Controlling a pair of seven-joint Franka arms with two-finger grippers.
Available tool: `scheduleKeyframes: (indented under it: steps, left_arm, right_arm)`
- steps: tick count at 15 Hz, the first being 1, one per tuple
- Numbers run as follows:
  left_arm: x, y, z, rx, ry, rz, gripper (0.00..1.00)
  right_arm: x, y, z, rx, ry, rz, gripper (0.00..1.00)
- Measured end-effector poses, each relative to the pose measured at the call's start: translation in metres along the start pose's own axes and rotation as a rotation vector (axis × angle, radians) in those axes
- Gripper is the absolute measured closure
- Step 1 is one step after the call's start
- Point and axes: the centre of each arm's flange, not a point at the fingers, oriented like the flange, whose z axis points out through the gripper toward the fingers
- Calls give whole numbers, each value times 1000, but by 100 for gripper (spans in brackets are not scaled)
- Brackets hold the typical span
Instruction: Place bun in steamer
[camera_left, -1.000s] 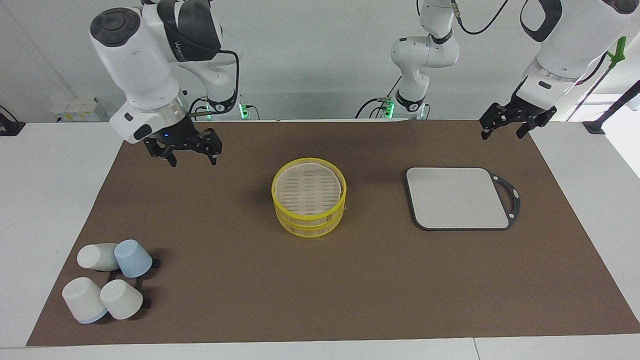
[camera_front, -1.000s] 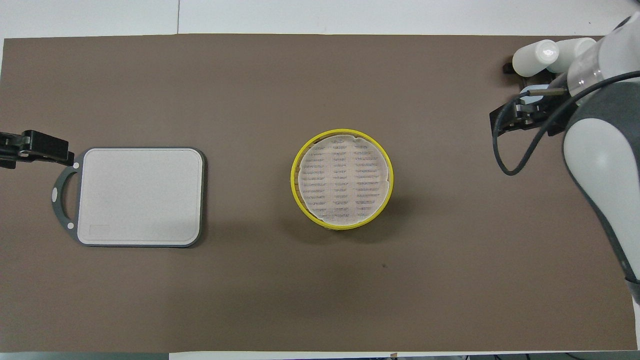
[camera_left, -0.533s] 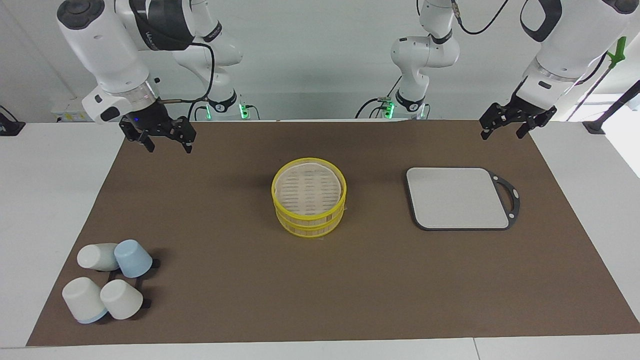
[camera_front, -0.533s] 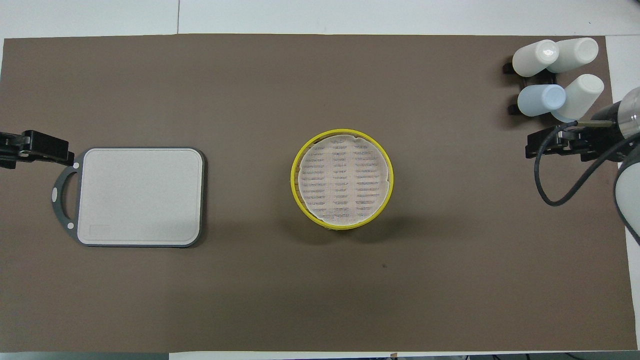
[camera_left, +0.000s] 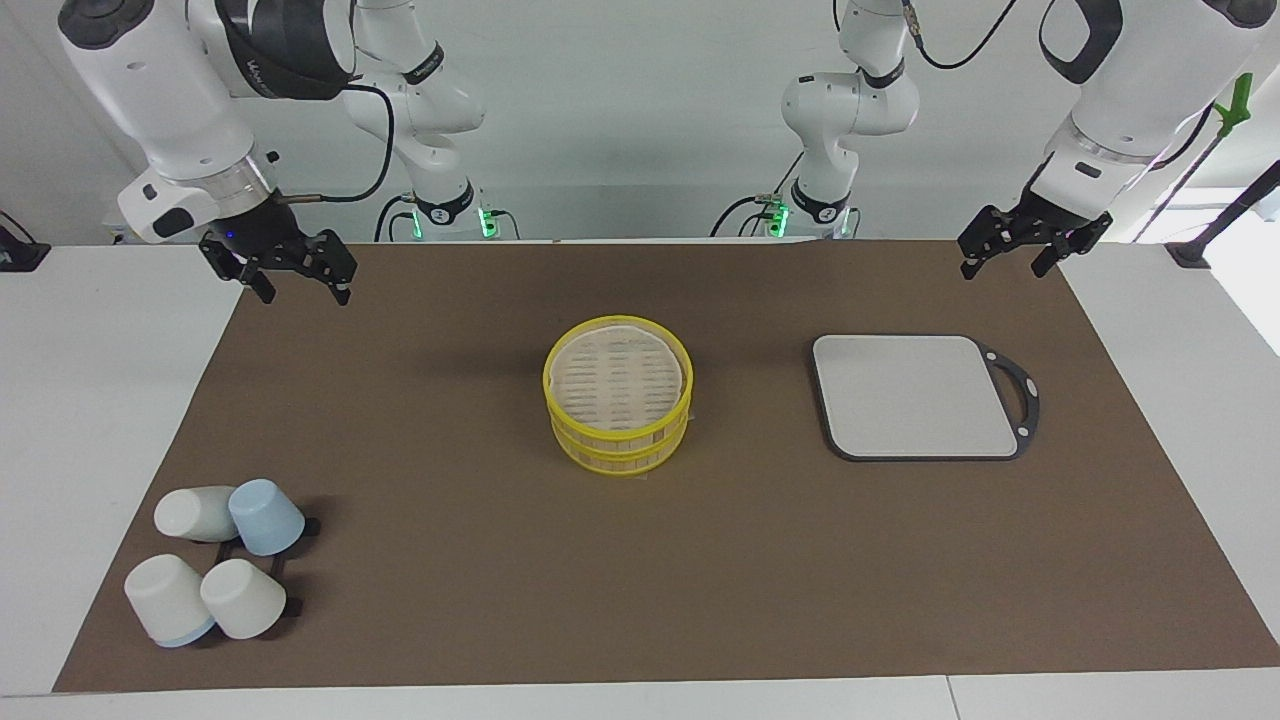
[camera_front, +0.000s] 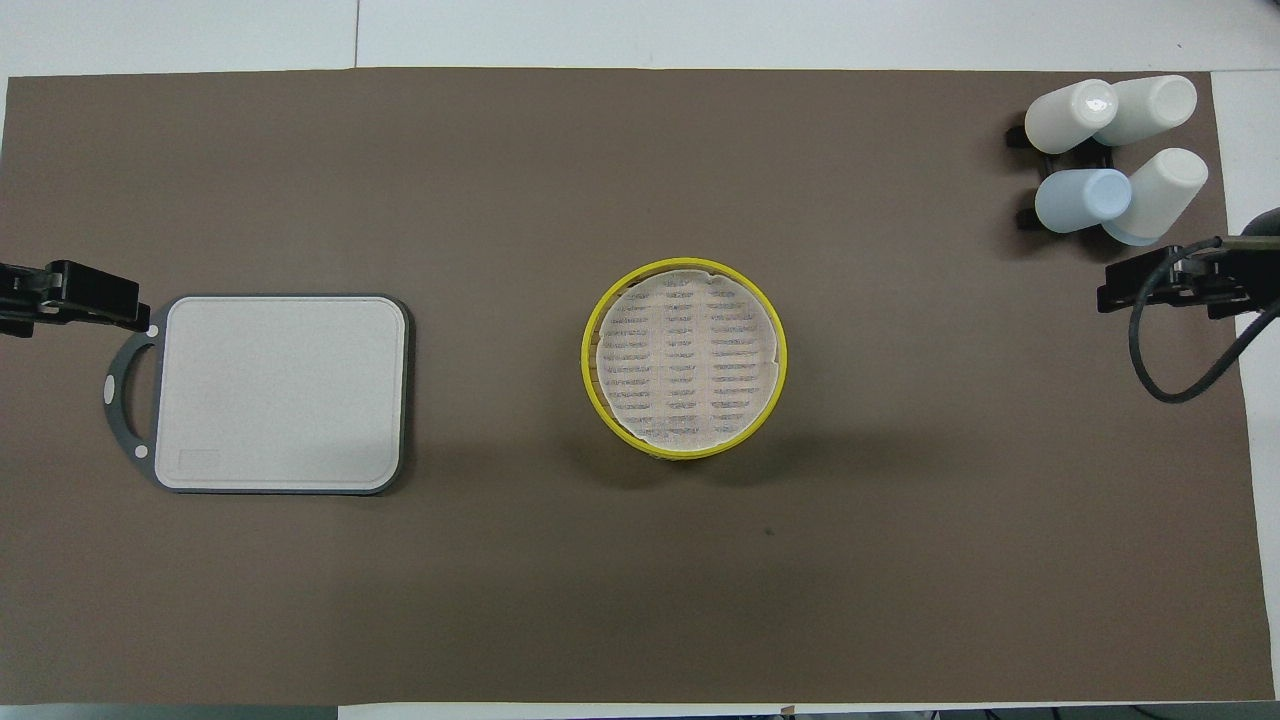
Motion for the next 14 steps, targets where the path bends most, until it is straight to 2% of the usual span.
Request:
scheduleKeyframes:
  steps: [6, 10, 14]
  left_arm:
    - [0, 2, 0, 0, 1, 4, 0]
    - [0, 2, 0, 0, 1, 4, 0]
    - [0, 3, -1, 0, 1, 5, 0]
  right_arm:
    - [0, 0, 1, -3, -7, -2, 0]
    - [0, 5, 1, -45, -5, -48, 0]
    - [0, 5, 1, -47, -7, -54, 0]
